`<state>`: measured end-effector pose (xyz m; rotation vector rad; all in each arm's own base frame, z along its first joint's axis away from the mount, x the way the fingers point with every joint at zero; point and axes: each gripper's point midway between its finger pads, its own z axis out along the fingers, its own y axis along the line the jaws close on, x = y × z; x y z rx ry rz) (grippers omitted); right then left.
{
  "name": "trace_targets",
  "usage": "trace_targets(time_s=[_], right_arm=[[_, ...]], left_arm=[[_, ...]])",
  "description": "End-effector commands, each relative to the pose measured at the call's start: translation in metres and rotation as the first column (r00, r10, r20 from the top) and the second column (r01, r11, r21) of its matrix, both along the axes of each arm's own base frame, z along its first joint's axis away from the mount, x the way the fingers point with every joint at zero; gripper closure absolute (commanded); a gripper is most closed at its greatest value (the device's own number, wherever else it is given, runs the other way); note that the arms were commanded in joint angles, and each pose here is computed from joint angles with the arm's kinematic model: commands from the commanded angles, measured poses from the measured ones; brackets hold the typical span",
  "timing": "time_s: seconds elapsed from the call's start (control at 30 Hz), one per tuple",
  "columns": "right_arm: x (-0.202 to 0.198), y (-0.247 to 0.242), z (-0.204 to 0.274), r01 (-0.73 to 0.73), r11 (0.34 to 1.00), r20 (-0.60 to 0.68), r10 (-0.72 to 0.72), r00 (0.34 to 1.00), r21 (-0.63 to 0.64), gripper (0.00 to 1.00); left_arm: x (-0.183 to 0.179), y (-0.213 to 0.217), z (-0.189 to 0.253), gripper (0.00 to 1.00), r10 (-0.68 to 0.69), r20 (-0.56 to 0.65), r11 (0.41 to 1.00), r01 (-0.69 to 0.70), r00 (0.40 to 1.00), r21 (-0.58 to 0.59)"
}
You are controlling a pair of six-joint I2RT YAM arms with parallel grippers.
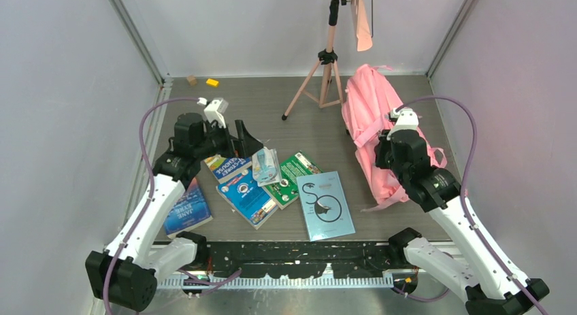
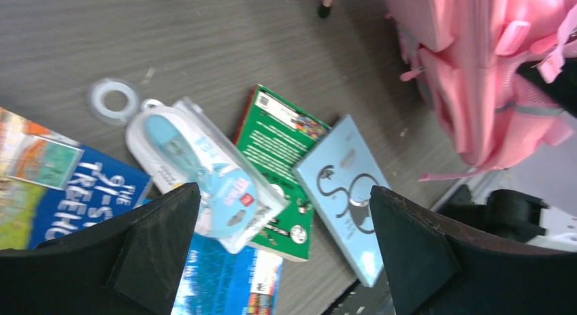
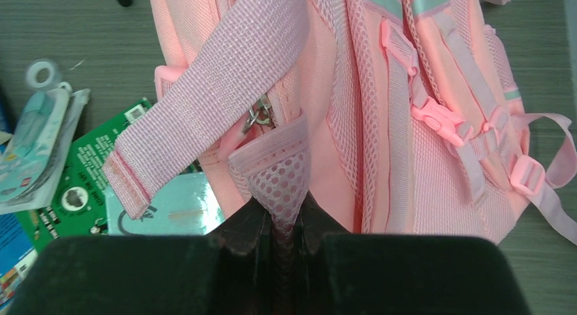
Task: Pack the student bag
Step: Pick up the student bag at the center of the board, then adjust the student bag at the center of the board.
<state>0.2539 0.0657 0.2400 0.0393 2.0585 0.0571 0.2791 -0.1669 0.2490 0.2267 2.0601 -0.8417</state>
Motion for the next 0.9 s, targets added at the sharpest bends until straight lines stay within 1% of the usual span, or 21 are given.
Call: trace_targets(time_s=[0.0, 0.17, 0.5, 0.53, 0.7, 0.87], right_arm=[[0.016, 0.044, 0.078, -0.183, 0.964, 0.282, 0.124, 0.951, 0.195, 0.99], [0.008, 0.061, 0.083, -0.275, 0.935, 0.303, 0.201, 0.932, 0.225, 1.0], [0.0, 0.088, 0.066, -0.388, 0.886, 0.261, 0.323, 0.91, 0.255, 0.99], [-0.003, 0.094, 0.065, -0.418, 0.869, 0.256, 0.354, 0.899, 0.266, 0.99], [-0.006, 0.111, 0.051, -0.467, 0.836, 0.226, 0.415, 0.881, 0.287, 1.0], [-0.009, 0.124, 0.042, -0.498, 0.816, 0.199, 0.457, 0.867, 0.294, 1.0]], left_arm=[[-0.004, -0.029, 0.026, 0.0, -0.035, 0.033, 0.976, 0.041, 0.999, -0.212], [-0.005, -0.042, 0.023, 0.0, -0.031, -0.016, 0.945, 0.024, 0.999, -0.326], [0.006, -0.066, 0.021, 0.0, -0.058, -0.07, 0.909, 0.024, 0.996, -0.415], [0.007, -0.07, 0.02, 0.0, -0.065, -0.078, 0.904, 0.026, 0.995, -0.426], [0.011, -0.104, 0.016, 0.0, -0.123, -0.1, 0.887, 0.064, 0.987, -0.457], [0.016, -0.152, 0.012, 0.0, -0.201, -0.117, 0.859, 0.117, 0.973, -0.499]])
